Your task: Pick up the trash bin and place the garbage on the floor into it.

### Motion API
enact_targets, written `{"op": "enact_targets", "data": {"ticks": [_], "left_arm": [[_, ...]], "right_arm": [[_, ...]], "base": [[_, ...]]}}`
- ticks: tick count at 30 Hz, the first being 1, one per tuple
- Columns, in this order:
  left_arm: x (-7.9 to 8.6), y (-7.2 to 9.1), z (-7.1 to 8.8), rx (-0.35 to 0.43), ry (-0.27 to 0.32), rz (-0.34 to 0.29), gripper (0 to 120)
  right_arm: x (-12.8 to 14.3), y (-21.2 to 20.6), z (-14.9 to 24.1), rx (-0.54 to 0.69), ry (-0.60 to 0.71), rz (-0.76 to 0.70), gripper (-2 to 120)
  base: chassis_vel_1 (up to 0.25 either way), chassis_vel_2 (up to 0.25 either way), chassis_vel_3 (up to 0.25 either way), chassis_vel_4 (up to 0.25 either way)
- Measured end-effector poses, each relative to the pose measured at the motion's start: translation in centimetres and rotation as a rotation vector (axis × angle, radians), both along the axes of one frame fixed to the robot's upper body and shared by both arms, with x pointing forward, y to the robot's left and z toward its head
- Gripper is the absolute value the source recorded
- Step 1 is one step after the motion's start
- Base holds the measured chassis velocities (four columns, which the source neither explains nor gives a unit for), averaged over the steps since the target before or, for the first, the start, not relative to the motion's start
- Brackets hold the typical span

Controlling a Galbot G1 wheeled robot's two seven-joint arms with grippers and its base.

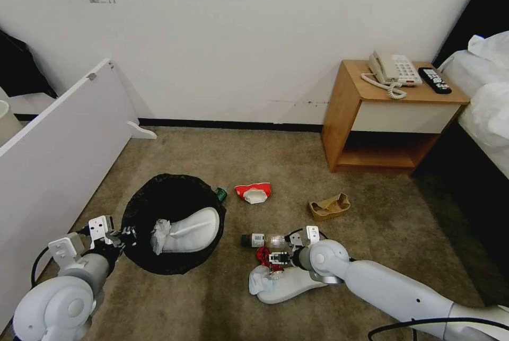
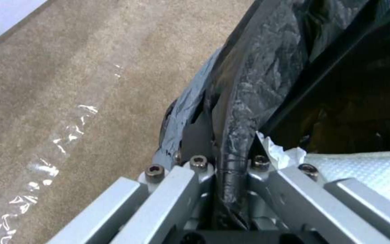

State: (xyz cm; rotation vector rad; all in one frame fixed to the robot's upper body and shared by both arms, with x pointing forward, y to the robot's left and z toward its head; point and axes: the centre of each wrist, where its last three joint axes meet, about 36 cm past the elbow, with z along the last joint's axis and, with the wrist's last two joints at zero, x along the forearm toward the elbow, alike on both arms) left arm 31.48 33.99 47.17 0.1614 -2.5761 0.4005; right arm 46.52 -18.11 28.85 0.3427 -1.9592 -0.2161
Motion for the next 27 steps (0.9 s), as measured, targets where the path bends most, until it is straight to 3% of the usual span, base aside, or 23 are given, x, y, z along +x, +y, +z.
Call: {"op": "enact_targets", "data": {"ticks": [27], "left_arm": [[-0.1, 0.3, -0.2, 0.000, 0.006, 0.012, 1]], "right_arm": [[-0.4, 2.4, -1.3, 0.007, -0.006, 0.026, 100]], "base": [[0.000, 0.000, 0.000, 0.000]]}}
